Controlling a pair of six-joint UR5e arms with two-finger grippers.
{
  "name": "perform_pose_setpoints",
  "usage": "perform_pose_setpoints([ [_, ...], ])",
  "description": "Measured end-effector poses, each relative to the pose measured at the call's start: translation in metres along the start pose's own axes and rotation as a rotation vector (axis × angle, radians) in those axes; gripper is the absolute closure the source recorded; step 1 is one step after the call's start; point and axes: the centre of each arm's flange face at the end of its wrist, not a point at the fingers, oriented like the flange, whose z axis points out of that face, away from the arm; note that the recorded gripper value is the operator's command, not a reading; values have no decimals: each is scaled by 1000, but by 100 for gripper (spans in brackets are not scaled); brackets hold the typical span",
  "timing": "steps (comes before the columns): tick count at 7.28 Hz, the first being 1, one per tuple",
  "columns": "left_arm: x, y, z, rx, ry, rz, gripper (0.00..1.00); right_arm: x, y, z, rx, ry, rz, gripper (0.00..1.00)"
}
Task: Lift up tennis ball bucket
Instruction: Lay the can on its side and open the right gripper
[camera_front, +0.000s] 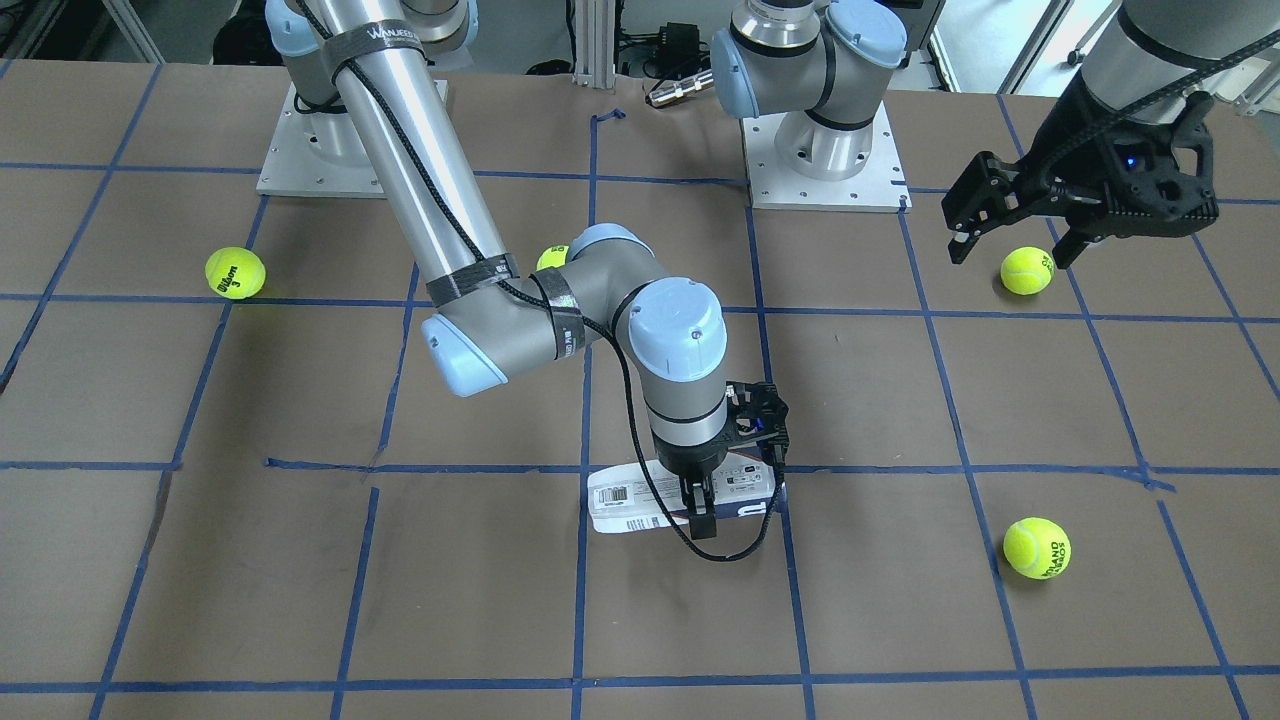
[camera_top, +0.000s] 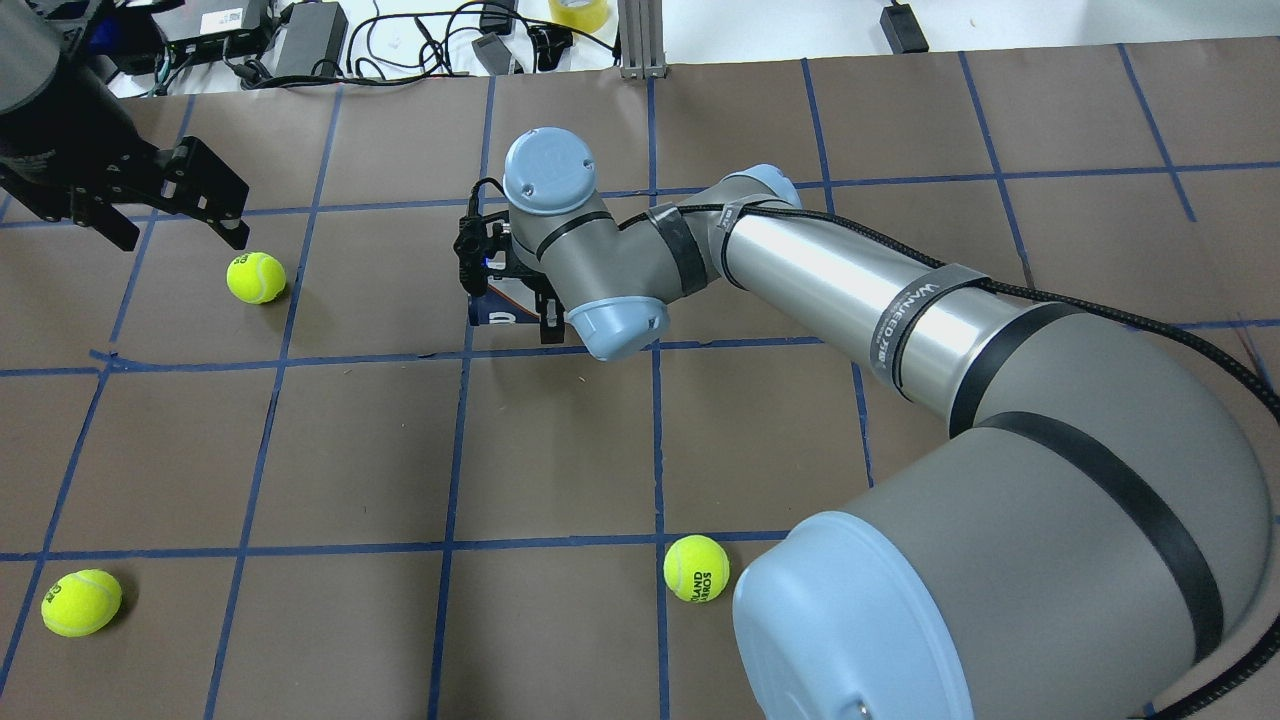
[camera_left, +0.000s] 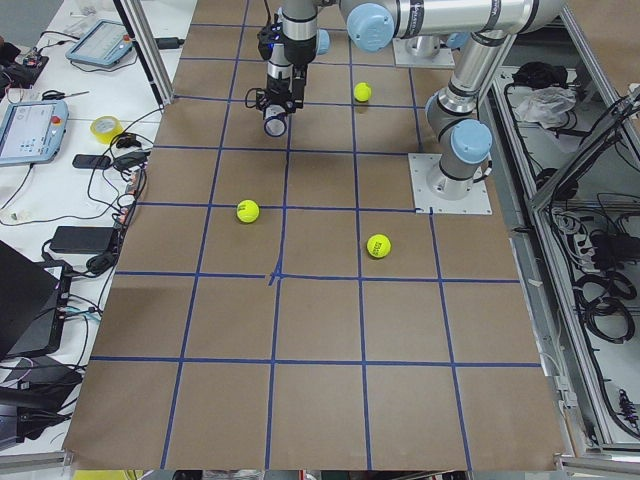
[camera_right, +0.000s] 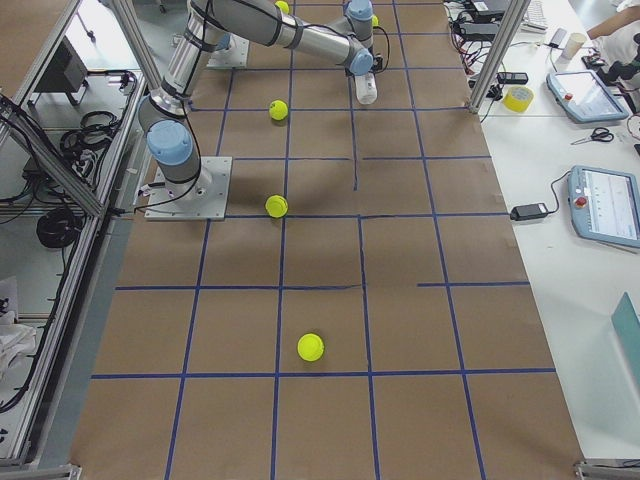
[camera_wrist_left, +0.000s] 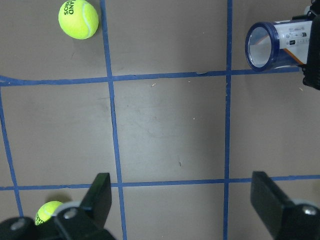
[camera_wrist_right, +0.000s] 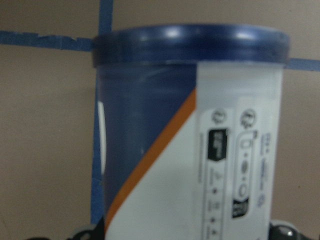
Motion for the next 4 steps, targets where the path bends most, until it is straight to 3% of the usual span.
perform_pose_setpoints([
  [2,0,0,1,-1,0,0,0,0,0,0,-4,3,5,0],
  [4,1,0,1,-2,2,1,0,0,0,0,-5,3,7,0],
])
